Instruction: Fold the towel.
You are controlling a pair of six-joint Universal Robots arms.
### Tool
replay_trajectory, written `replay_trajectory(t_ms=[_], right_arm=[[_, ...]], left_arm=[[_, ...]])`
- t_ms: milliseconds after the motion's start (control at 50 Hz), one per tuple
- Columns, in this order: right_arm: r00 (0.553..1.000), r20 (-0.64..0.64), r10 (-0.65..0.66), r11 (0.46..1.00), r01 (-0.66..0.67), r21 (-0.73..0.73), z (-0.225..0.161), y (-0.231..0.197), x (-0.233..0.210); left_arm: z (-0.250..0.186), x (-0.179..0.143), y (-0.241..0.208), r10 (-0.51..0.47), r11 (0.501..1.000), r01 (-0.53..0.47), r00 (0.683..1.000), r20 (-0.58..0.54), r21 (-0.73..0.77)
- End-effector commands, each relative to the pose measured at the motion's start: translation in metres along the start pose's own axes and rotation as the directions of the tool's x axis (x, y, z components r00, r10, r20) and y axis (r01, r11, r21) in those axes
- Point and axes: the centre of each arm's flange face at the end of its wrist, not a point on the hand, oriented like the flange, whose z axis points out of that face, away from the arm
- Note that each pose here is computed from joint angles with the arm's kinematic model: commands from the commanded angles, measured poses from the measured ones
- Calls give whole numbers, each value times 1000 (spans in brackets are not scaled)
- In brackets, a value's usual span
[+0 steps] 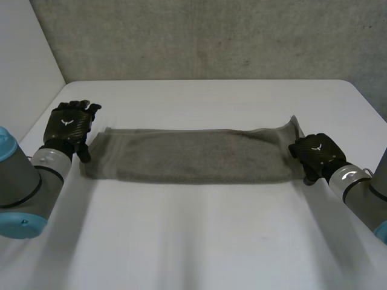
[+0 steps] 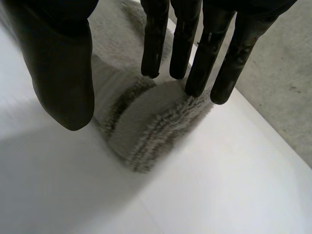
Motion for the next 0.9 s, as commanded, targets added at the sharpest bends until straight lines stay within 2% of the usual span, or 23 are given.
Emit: replay_trajectory(t_ms=[20, 320, 380, 420, 500, 540, 580, 600, 640, 700, 740, 760, 800, 820, 840, 860, 900], right_arm=[[998, -57, -36, 999, 35, -27, 7, 11, 12], [975, -213, -57, 994, 36, -102, 7, 25, 63], [961, -257, -98, 989, 65, -133, 1, 29, 86], [934, -315, -170, 976, 116, -182, -8, 36, 117], [904, -357, -237, 961, 163, -225, -14, 40, 142], [891, -370, -264, 956, 190, -225, -16, 33, 150], [882, -382, -275, 960, 229, -162, -20, -4, 149], [882, -382, -275, 960, 230, -161, -20, -4, 149], [900, -358, -250, 966, 255, -33, -15, -54, 124], [913, -332, -236, 965, 261, 34, -11, -76, 106], [937, -264, -230, 944, 281, 173, -8, -122, 55], [937, -263, -230, 944, 281, 174, -8, -122, 55], [949, -169, -266, 907, 306, 290, -9, -156, -10], [949, -169, -267, 906, 306, 291, -9, -156, -10], [950, -110, -293, 890, 313, 331, -8, -163, -43], [950, -110, -293, 890, 313, 332, -8, -164, -44], [937, -6, -350, 858, 324, 399, -7, -167, -104]], left_arm=[[-1, 1, 1, 0, 1000, 0, 1000, -3, -4], [-1, 0, 1, -1, 1000, 1, 1000, -1, -4], [-2, 0, 0, 0, 1000, 0, 1000, 0, -1], [-3, 0, -2, 0, 1000, 0, 1000, 0, 2], [-4, -1, -5, 1, 1000, -1, 1000, 2, 9], [-4, -1, -6, 2, 1000, -2, 1000, 3, 12], [-5, -1, -8, 2, 1000, -2, 1000, 4, 17], [-5, -1, -8, 2, 1000, -2, 1000, 4, 17], [-5, -2, -9, 2, 1000, -2, 1000, 5, 20], [-5, -2, -9, 2, 1000, -2, 1000, 5, 20], [-5, -2, -9, 2, 1000, -2, 1000, 5, 20], [-5, -2, -9, 2, 1000, -2, 1000, 5, 20], [-5, -2, -8, 2, 1000, -2, 1000, 6, 16], [-5, -2, -8, 2, 1000, -2, 1000, 6, 16], [-5, -1, -8, 2, 1000, -2, 1000, 3, 17], [-5, -1, -8, 2, 1000, -2, 1000, 3, 17], [-5, 0, -8, 2, 1000, -2, 1000, 3, 17]])
